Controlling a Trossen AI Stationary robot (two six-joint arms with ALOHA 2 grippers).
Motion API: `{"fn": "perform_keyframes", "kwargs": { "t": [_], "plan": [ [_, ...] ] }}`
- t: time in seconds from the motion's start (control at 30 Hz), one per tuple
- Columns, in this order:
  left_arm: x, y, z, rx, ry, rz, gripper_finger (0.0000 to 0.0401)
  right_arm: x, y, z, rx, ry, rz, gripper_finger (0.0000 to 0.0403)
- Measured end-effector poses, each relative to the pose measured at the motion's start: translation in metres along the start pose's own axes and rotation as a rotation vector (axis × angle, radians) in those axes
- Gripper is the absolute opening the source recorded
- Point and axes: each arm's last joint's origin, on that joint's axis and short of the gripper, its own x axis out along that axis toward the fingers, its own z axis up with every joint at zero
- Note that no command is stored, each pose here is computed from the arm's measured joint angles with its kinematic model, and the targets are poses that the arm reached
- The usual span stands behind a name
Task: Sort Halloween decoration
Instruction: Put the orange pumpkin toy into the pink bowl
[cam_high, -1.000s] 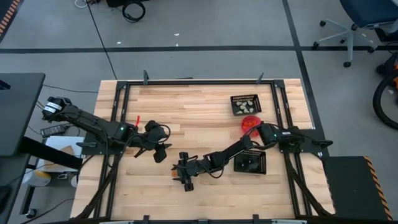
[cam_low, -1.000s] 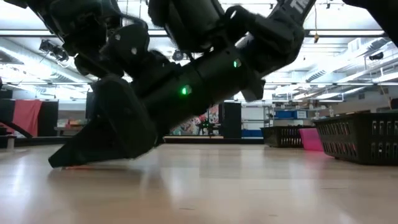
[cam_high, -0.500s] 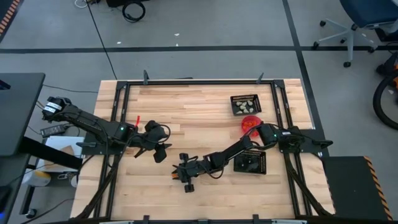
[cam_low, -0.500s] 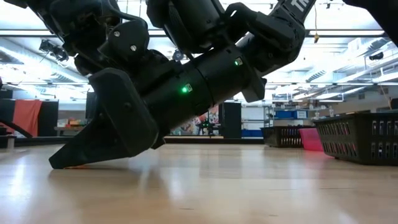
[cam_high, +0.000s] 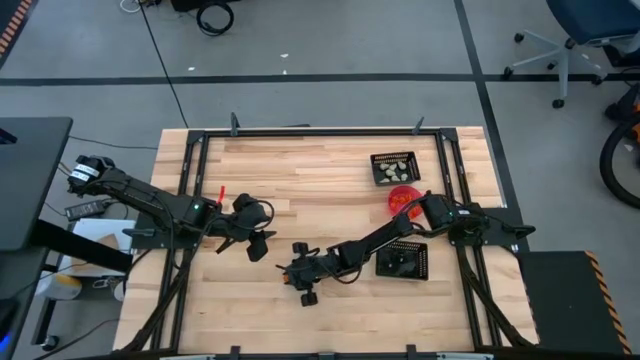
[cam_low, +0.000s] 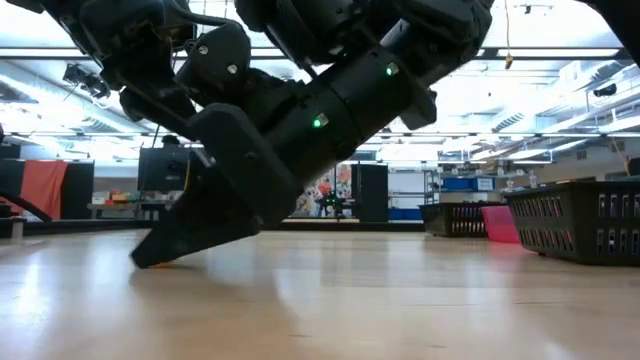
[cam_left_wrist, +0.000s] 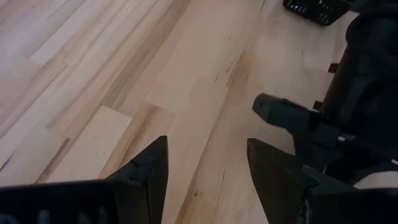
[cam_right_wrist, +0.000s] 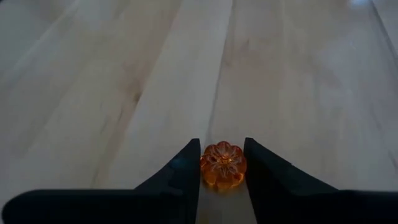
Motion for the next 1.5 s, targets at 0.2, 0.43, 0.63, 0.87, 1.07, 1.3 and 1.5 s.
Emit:
{"fn": "perform_keyframes", "kwargs": {
  "t": [0.2,0.43,0.63,0.87,1.07,1.3,1.5],
  "plan": [
    [0.0,0.0,0.0,0.0,0.0,0.0,0.0192,-0.01,0.001,0.003,-0.024,0.061,-0.04,0.0111],
    [0.0,0.0,0.0,-0.001,0.0,0.0,0.0192,-0.014,0.006,0.001,-0.045,0.115,-0.08,0.0111],
    [0.0,0.0,0.0,-0.001,0.0,0.0,0.0192,-0.022,0.011,0.002,-0.083,0.157,-0.148,0.0111],
    [0.0,0.0,0.0,-0.001,0.0,0.0,0.0192,-0.048,0.01,0.01,-0.139,0.257,-0.25,0.011],
    [0.0,0.0,0.0,-0.001,-0.001,-0.001,0.0192,-0.075,0.008,0.012,-0.156,0.38,-0.365,0.011],
    [0.0,0.0,0.0,-0.002,-0.001,-0.001,0.0192,-0.098,0.006,-0.005,-0.169,0.58,-0.553,0.011],
    [0.0,0.0,0.0,-0.002,-0.002,-0.002,0.0192,-0.117,0.001,-0.018,-0.111,0.695,-0.741,0.011]
  ]
}}
